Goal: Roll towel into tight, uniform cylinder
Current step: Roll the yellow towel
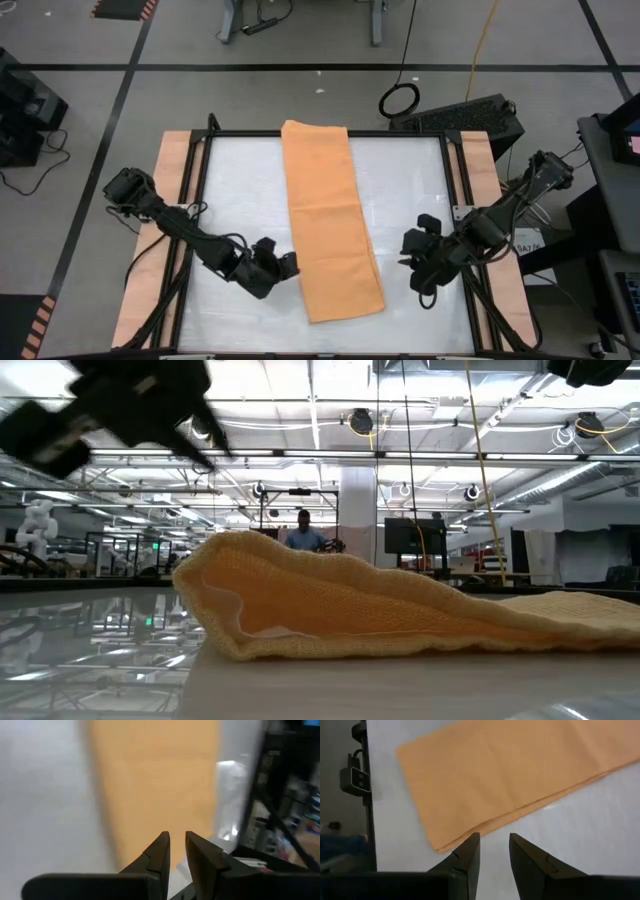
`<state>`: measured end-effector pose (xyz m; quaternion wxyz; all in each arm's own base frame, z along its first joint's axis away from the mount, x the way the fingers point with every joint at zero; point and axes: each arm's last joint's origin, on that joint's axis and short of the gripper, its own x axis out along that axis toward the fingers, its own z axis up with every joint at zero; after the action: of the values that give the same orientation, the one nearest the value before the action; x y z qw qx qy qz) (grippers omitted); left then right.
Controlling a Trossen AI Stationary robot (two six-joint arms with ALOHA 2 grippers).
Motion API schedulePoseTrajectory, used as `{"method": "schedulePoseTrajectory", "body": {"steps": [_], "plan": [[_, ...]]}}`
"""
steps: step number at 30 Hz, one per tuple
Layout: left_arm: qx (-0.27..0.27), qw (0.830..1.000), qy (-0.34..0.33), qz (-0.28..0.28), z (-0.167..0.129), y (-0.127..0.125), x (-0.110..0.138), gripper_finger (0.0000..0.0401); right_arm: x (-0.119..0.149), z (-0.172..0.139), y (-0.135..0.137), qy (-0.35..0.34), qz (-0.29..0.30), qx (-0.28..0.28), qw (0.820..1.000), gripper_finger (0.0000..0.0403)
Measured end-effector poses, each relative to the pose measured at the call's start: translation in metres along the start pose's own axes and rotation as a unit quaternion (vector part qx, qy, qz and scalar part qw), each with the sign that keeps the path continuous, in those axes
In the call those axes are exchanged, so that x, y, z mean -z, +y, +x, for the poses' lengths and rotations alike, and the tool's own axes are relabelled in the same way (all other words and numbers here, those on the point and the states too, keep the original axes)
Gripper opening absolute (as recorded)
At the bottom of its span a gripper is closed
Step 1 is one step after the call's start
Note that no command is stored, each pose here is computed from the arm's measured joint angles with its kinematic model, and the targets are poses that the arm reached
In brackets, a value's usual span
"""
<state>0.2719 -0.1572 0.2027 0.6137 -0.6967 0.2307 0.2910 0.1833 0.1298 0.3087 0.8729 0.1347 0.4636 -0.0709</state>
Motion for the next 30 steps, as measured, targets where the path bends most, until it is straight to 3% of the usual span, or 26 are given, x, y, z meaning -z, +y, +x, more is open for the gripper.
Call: {"method": "schedulePoseTrajectory", "body": {"steps": [2, 6, 18, 26, 30], "plan": [[-0.031, 0.999, 0.015, -0.027, -0.001, 0.005, 0.001, 0.0067, -0.002, 0.001, -0.002, 0.006, 0.007, -0.003, 1.0, 0.0096], [-0.036, 0.999, 0.025, -0.032, -0.002, 0.007, 0.004, 0.0085, -0.004, 0.002, -0.005, 0.02, -0.004, -0.012, 1.0, 0.0096], [-0.035, 0.999, 0.04, 0.013, 0.016, 0.016, 0.016, 0.0219, -0.012, 0.006, -0.014, 0.031, -0.043, -0.006, 0.999, 0.0095], [0.01, 0.999, 0.048, 0.007, 0.029, 0.012, 0.021, 0.023, -0.017, 0.015, -0.029, 0.066, 0.004, 0.005, 0.998, 0.0095], [0.108, 0.992, 0.065, 0.023, 0.029, -0.012, 0.02, 0.023, -0.012, 0.031, -0.036, 0.095, 0.045, -0.015, 0.994, 0.0095]]}}
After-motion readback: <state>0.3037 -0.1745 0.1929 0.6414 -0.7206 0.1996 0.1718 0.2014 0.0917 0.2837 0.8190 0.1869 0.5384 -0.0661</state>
